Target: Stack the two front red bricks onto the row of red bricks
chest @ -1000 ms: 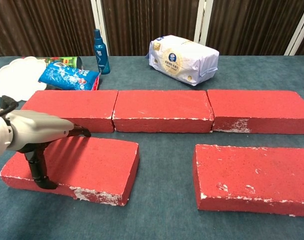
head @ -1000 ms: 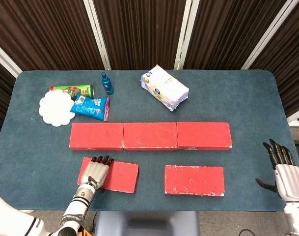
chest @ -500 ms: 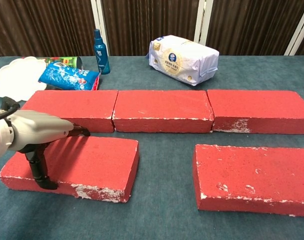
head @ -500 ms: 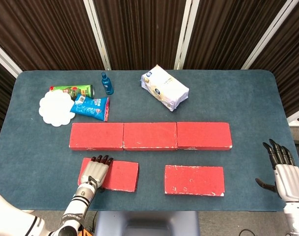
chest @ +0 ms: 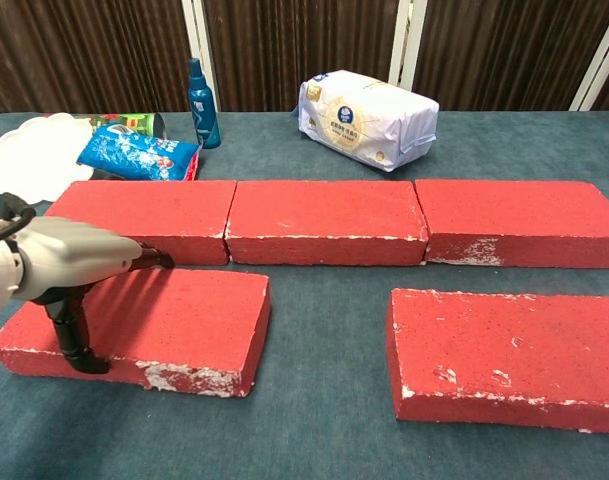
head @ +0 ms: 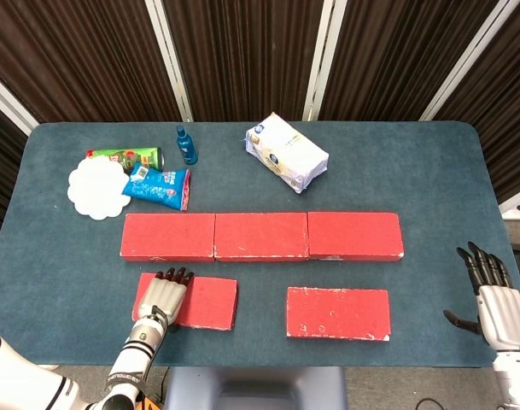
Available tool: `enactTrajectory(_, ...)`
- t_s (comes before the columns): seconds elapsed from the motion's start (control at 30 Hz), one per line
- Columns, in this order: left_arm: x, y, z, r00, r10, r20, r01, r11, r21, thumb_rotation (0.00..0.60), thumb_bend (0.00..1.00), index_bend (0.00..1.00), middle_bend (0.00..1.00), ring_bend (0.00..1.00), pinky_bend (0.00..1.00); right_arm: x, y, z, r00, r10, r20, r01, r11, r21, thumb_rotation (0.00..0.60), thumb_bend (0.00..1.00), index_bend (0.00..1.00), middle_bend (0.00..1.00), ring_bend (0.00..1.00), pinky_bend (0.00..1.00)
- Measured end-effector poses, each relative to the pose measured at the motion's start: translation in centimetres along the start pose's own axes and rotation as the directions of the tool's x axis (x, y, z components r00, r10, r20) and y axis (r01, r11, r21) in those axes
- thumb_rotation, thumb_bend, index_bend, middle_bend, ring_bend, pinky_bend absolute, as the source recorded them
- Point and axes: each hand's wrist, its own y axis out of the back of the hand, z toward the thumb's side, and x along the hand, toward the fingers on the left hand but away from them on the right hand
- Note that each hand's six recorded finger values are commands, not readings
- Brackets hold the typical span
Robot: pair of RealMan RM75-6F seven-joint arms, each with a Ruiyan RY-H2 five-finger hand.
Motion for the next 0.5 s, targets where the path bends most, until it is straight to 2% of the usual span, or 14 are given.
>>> enactTrajectory(0.5, -0.29, 0.08, -0.64, 1.0, 0.002, -0.016, -0.002, 1.0, 0.01, 0.6, 0.2, 0.0, 0.14, 0.09, 0.29, -0.04, -0.03, 0.1, 1.0, -0.003, -0.002, 0.003, 1.0, -0.005, 0.6, 0.0, 0.08, 0.03, 0.03, 0.0)
